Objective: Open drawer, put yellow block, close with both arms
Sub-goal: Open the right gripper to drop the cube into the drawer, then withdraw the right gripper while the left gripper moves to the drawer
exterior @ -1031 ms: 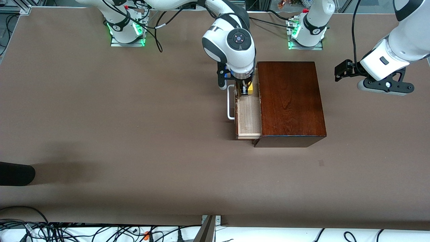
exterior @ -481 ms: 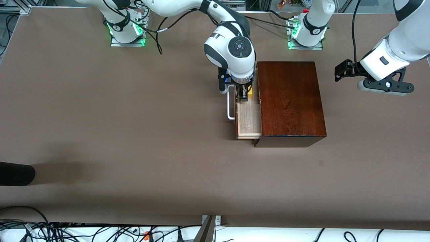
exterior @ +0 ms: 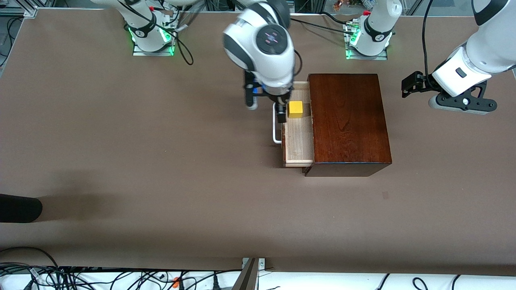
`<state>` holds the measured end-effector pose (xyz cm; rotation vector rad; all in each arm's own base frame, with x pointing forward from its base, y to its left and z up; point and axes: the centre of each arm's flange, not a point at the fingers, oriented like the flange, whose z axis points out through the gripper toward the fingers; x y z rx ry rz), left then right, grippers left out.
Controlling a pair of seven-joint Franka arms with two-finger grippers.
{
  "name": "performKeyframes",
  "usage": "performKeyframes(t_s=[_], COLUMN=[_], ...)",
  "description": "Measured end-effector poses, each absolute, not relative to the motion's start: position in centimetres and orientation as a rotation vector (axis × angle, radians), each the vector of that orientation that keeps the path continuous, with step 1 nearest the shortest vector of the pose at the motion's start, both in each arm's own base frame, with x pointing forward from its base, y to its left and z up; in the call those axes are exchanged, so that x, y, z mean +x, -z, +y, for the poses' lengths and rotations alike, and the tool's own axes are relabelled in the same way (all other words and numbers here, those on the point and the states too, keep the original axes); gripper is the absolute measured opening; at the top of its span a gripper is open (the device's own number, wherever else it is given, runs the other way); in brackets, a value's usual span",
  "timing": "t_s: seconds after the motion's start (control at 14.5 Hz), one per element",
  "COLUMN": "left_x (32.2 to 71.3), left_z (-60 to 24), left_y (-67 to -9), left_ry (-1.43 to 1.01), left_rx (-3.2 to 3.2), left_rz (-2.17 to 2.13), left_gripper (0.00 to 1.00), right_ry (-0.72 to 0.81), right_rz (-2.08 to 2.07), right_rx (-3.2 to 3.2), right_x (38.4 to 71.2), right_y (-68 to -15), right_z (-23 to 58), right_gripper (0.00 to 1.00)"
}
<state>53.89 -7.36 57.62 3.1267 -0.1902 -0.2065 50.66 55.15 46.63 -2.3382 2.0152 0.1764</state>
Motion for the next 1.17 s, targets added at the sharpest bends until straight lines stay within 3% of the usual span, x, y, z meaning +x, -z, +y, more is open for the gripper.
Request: performKeyframes(t_s=[0.28,0.55,1.17], left_x=[53.8,53.3,49.4], left_z=[-7.5,-11.0,-28.6], left_y=[-57.5,-56.6,-49.9], left_ry=[0.225,0.273,0.481], left_rx=[3.126,3.117,2.891], left_rz=[-0.195,-0.319,-0.917], left_gripper=[1.0,1.0,1.0], right_ry=[-0.138,-0.134,-0.196], right_rz=[1.638,1.248,0.45], right_rx=[-2.702,-2.973,-3.124], right_x=[53.9,55.0,56.9], right_y=[-52.7,-53.4,-54.8], right_z=[44.9,34.6,9.3], right_gripper=[1.0,1.0,1.0])
